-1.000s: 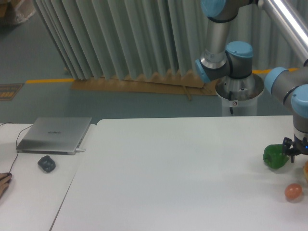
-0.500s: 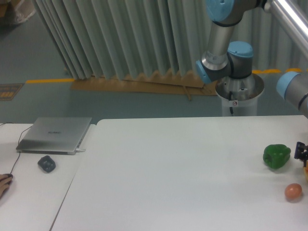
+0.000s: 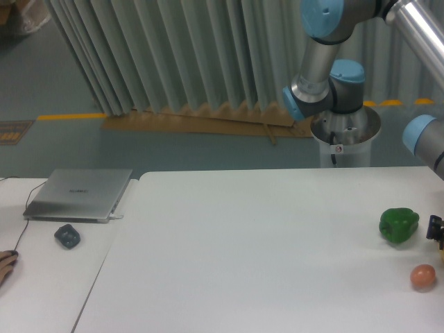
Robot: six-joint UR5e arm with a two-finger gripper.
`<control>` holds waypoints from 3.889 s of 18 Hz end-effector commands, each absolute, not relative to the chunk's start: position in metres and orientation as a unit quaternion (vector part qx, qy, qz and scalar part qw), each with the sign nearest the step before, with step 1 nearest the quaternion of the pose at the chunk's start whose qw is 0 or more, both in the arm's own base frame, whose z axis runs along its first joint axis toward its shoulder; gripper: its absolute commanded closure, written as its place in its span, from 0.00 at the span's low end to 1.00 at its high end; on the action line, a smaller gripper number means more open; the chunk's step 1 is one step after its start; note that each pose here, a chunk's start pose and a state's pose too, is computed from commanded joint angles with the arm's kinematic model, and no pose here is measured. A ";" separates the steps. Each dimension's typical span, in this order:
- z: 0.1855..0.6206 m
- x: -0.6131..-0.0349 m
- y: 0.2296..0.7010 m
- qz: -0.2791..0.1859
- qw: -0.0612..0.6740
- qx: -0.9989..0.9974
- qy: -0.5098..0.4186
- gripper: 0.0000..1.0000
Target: Place the bread in the basket
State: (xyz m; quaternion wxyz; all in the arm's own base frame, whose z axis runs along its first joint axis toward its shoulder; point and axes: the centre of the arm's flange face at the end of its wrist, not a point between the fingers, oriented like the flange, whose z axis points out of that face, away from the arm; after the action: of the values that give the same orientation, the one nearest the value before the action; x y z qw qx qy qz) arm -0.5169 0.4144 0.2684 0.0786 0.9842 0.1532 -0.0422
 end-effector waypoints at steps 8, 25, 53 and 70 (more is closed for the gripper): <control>0.273 -0.513 0.414 -0.042 0.081 0.985 0.143 0.66; 0.405 -0.496 0.376 -0.032 0.029 0.996 0.075 0.67; 0.350 -0.610 0.298 -0.089 0.047 0.993 0.063 0.00; 0.373 -0.454 0.431 -0.067 0.058 0.993 -0.077 0.00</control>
State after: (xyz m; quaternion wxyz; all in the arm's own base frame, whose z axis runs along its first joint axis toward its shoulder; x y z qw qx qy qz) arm -0.4540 0.4312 0.3729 0.0581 0.9931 -0.0774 -0.0667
